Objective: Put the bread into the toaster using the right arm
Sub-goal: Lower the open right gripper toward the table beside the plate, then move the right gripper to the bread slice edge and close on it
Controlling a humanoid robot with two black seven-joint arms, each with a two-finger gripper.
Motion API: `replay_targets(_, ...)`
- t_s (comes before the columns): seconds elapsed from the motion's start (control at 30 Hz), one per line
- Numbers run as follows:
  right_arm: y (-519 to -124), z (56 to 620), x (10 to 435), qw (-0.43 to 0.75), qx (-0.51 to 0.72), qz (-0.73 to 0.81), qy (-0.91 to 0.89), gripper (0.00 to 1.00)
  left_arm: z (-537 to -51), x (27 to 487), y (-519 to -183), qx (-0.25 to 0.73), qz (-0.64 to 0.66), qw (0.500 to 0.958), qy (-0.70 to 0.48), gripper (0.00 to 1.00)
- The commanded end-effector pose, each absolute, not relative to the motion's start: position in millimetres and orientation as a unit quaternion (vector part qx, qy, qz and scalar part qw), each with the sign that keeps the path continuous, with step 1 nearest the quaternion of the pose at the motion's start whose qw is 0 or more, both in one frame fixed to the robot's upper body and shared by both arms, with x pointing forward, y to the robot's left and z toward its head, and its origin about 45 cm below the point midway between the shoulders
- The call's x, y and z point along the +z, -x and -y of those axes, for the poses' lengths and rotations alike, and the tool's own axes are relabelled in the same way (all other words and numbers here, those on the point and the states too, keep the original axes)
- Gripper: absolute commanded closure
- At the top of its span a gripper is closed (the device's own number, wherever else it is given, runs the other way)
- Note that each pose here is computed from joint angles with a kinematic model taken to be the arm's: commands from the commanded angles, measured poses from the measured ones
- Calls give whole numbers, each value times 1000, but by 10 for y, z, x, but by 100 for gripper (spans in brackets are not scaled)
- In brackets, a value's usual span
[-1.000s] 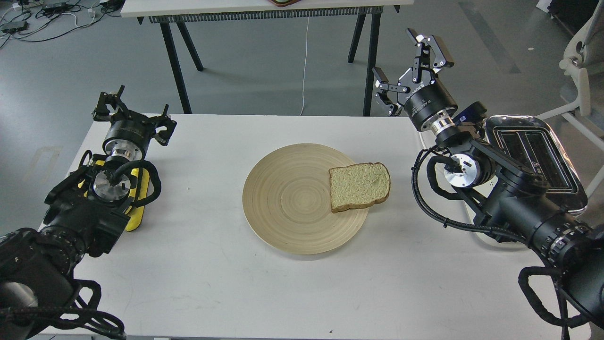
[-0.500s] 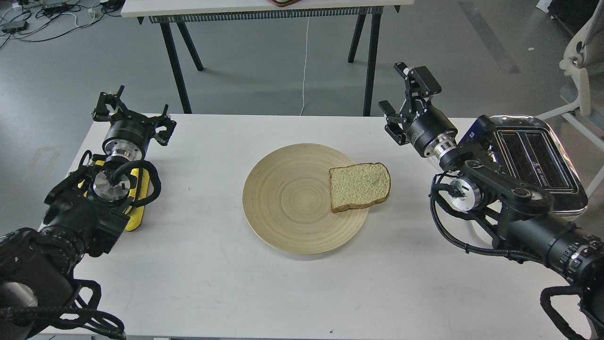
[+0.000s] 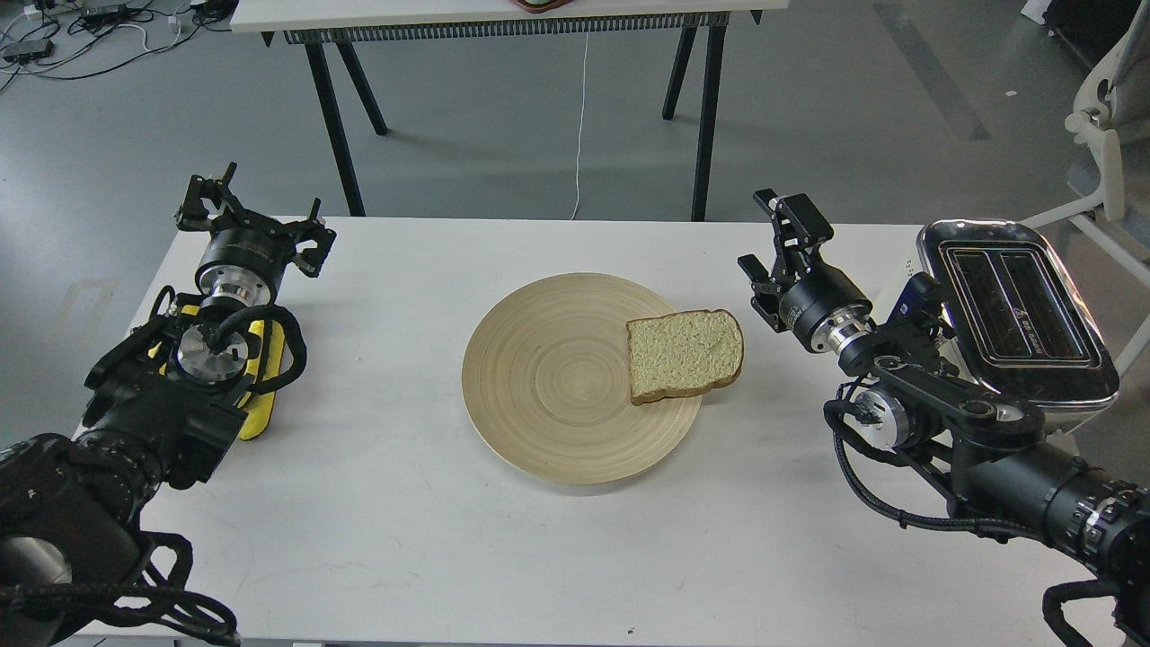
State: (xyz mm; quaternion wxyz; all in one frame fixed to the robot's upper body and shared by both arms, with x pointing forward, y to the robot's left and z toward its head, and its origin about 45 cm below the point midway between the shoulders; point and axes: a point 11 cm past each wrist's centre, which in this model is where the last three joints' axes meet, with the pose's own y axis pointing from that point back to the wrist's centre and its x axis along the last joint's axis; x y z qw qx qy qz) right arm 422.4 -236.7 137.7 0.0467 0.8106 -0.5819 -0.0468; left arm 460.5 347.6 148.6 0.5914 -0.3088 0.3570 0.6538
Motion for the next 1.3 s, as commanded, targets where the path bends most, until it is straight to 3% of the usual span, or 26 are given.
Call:
replay_targets(0.0, -4175, 2406, 1285, 67, -39, 595, -800, 1, -3478, 1488, -4605, 654, -357, 591, 310, 0)
replay_targets(0.67, -3973, 2557, 952, 130, -30, 602, -787, 1, -3475, 1486, -4605, 654, -357, 592, 309, 0)
replay_targets(1.07, -3758, 2300, 711, 157, -39, 578, -800, 3, -3476, 1487, -4605, 654, -357, 591, 309, 0)
replay_targets(1.17, -3729, 2263, 689, 157, -41, 576, -801, 6, -3476, 1487, -4605, 654, -357, 591, 309, 0)
replay_targets(1.27, -3718, 2229, 681, 158, -41, 572, -804, 18, -3476, 1487, -4605, 654, -357, 591, 309, 0)
